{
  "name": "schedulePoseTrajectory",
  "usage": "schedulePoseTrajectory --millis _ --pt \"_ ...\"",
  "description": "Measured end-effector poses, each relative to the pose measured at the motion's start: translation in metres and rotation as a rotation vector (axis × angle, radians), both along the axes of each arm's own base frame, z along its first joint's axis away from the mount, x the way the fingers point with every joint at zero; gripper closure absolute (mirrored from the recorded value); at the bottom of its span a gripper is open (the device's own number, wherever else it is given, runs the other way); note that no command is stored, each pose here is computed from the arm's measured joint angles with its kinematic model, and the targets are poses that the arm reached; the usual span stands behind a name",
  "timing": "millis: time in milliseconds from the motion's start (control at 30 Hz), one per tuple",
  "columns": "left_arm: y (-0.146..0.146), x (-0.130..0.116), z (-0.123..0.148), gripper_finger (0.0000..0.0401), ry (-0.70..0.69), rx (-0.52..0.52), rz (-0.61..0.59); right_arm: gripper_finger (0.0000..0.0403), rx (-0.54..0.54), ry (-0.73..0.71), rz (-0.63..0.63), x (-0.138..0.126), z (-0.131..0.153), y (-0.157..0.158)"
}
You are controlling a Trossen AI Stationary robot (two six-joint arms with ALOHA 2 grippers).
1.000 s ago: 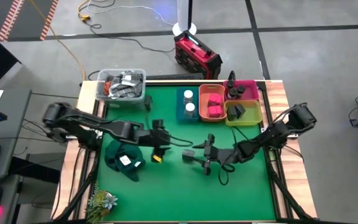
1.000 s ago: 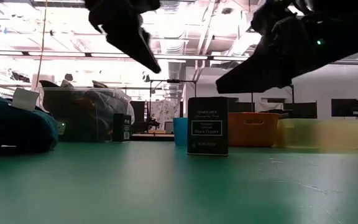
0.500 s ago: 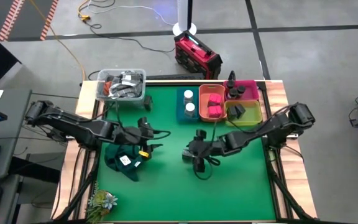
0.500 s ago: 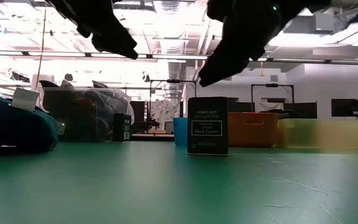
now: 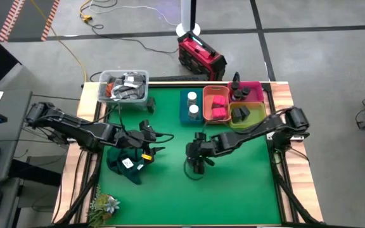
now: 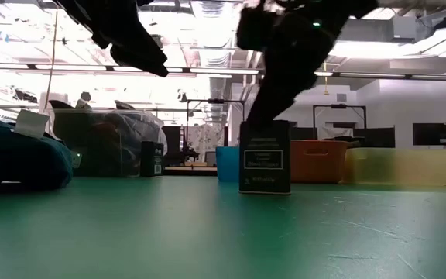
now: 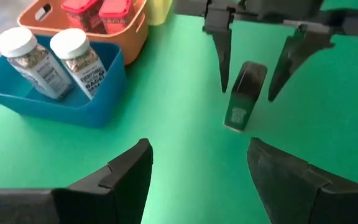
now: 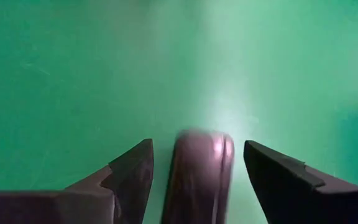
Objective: Sort spices by type
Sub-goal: Put the black seasoning can into the yellow bin
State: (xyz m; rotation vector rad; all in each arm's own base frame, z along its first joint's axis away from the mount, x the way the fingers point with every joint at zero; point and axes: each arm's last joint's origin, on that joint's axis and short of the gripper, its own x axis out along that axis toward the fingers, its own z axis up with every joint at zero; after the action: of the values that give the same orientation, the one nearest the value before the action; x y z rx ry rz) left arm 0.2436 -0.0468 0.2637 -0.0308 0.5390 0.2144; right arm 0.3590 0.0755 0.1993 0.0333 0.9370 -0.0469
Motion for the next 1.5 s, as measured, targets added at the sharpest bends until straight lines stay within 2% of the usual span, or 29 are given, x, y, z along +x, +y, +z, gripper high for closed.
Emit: schedulePoseTrajectory --millis 267,467,567,800,900,1033,1200,1400,1500 --pt "0.000 -0.001 -0.001 0.0152 0.018 0.002 0.002 0.0126 -0.055 0.203 0.020 0.019 -0.008 0.004" --pt "0.000 -0.002 -0.003 0.0152 0.037 0.006 0.001 0.0137 -0.080 0.269 0.040 0.022 -0.007 0.005" --pt "0.001 -0.003 -0.004 0.0152 0.052 0.008 0.002 0.0161 -0.076 0.289 0.046 0.021 -0.006 0.002" --pt "0.000 -0.003 -0.004 0.0152 0.055 -0.005 -0.010 0.0250 -0.039 0.389 0.077 0.013 -0.007 -0.006" --pt "0.000 -0.003 -0.004 0.0152 0.055 -0.005 -0.010 0.0253 -0.043 0.425 0.068 0.010 -0.007 -0.010" --pt "0.000 -0.003 -0.005 0.0152 0.057 -0.005 -0.011 0.0251 -0.050 0.477 0.072 0.001 -0.001 -0.010" --pt "0.001 -0.007 -0.007 0.0152 0.099 0.000 -0.007 0.0222 -0.066 0.537 0.052 -0.019 0.019 -0.009" --pt "0.000 -0.014 -0.004 0.0152 0.102 -0.031 0.005 0.0250 -0.152 0.637 -0.070 -0.049 0.047 -0.021" --pt "-0.002 -0.018 0.000 0.0152 0.087 -0.044 -0.004 0.0252 -0.194 0.661 -0.138 -0.065 0.063 -0.030"
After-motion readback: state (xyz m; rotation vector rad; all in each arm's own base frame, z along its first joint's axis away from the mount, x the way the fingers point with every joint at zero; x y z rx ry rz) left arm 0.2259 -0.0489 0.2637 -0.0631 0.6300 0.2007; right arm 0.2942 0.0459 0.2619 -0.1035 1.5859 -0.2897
